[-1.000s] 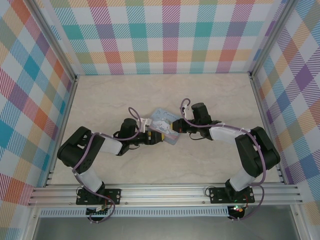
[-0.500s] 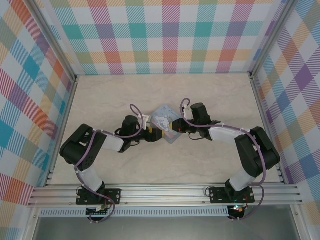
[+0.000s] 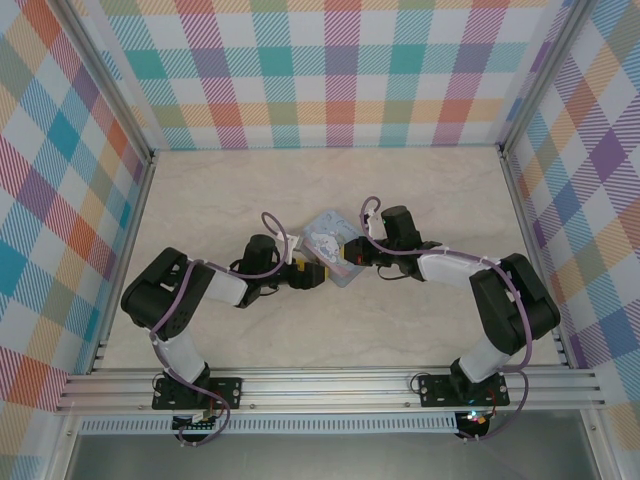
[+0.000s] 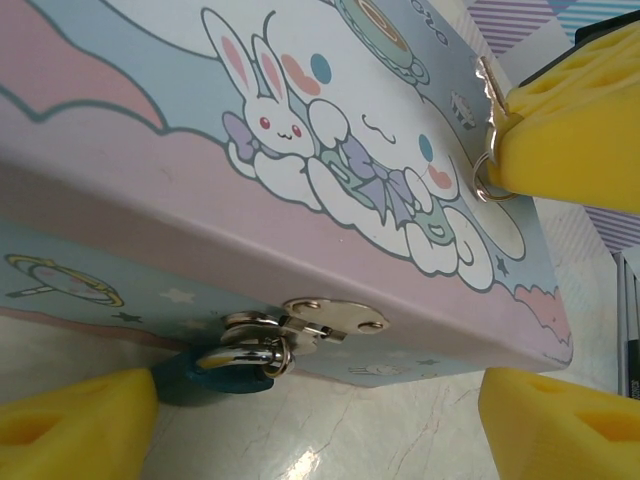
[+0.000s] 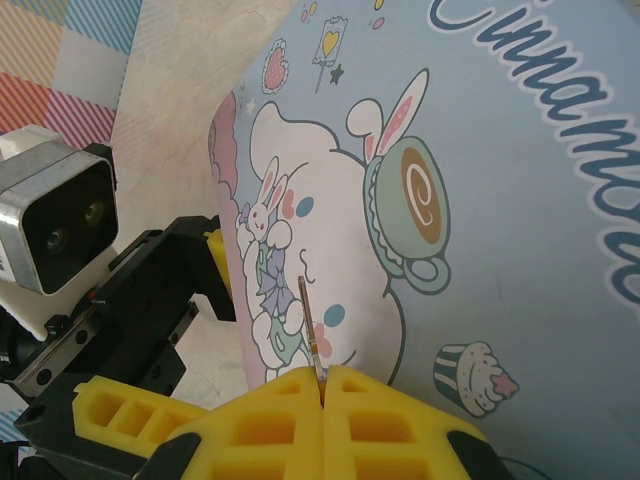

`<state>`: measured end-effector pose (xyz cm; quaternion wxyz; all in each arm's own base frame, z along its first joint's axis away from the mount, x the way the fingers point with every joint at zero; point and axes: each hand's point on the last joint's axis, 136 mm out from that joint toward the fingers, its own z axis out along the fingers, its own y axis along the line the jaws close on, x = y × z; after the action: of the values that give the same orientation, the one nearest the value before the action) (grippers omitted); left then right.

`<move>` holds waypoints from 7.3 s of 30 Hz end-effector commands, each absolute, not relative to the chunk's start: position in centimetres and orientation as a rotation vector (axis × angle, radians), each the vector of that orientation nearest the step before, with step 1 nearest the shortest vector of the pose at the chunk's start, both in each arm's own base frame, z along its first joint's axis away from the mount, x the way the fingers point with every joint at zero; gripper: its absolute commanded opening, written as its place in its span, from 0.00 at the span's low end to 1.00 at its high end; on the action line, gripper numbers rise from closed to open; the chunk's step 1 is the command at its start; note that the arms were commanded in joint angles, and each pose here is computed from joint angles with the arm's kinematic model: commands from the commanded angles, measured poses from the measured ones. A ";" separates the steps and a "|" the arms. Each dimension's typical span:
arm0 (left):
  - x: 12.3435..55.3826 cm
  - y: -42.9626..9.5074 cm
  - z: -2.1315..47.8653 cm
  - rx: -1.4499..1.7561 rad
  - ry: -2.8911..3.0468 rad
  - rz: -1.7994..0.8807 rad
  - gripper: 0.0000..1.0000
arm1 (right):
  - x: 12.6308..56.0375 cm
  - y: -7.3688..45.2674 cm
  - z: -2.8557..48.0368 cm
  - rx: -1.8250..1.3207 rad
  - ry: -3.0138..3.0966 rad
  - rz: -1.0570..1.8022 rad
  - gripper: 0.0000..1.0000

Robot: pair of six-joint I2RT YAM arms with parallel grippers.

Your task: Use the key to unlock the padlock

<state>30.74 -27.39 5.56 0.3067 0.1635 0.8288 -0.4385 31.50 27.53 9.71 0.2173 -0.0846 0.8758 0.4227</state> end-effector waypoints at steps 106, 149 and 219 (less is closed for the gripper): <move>33.4 -29.1 6.3 -0.141 2.143 -1.433 0.30 | 30.0 27.2 8.3 -0.251 2.494 1.148 0.04; 33.1 -30.3 8.8 -0.150 2.069 -1.497 0.29 | 30.3 27.2 8.4 -0.239 2.481 1.168 0.05; 30.5 -30.8 10.3 -0.124 2.134 -1.547 0.00 | 30.4 18.9 6.9 -0.072 2.557 1.012 0.04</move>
<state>31.34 -30.05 8.43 0.2374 -0.0796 0.7958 -0.5514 27.90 18.35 4.93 0.1533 0.0059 0.9276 0.3406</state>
